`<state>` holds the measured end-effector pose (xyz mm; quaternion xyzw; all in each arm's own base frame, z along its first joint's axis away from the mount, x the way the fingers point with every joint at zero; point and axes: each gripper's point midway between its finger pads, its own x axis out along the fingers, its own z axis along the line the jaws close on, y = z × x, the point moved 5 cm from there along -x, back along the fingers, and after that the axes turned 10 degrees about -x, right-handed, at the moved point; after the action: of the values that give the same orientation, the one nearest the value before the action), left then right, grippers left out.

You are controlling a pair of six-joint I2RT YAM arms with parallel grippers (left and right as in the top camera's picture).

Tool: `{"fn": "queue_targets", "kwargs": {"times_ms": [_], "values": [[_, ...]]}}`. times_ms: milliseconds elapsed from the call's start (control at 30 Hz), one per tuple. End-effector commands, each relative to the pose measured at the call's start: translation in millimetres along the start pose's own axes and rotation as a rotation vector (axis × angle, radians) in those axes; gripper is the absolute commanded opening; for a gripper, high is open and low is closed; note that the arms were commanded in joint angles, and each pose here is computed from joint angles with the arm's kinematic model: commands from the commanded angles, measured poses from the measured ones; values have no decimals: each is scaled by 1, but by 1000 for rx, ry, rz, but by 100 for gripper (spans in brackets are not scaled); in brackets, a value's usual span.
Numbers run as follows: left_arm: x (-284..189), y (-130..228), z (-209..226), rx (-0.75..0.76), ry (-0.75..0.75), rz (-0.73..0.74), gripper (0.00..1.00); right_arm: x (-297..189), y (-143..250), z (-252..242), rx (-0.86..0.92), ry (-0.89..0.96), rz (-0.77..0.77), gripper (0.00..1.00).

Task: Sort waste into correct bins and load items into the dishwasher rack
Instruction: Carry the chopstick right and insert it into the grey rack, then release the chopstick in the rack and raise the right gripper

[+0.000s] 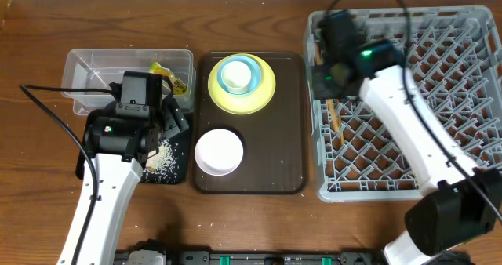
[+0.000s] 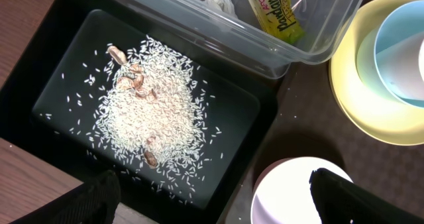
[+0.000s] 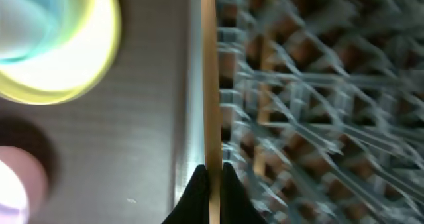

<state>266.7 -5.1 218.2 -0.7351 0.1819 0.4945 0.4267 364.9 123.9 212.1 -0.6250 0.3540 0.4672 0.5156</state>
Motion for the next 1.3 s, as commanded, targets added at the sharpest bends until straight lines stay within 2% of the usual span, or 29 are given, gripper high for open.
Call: {"fn": "queue_targets", "kwargs": {"times_ms": [0, 200, 433, 967, 1267], "values": [[-2, -4, 1, -14, -10, -15, 94, 8, 8, -25, 10, 41, 52, 1], [-2, -4, 1, -14, -10, -15, 94, 33, 27, -44, 20, 53, 115, 1], [-2, -4, 1, -14, -11, -15, 94, 59, 36, -54, 31, 109, 105, 1], [-2, -4, 1, -14, -10, -15, 94, 68, 30, -62, 29, 166, 50, 2], [-2, -4, 1, -14, -10, -15, 94, 79, 38, -67, 28, 207, 55, 7]]}}
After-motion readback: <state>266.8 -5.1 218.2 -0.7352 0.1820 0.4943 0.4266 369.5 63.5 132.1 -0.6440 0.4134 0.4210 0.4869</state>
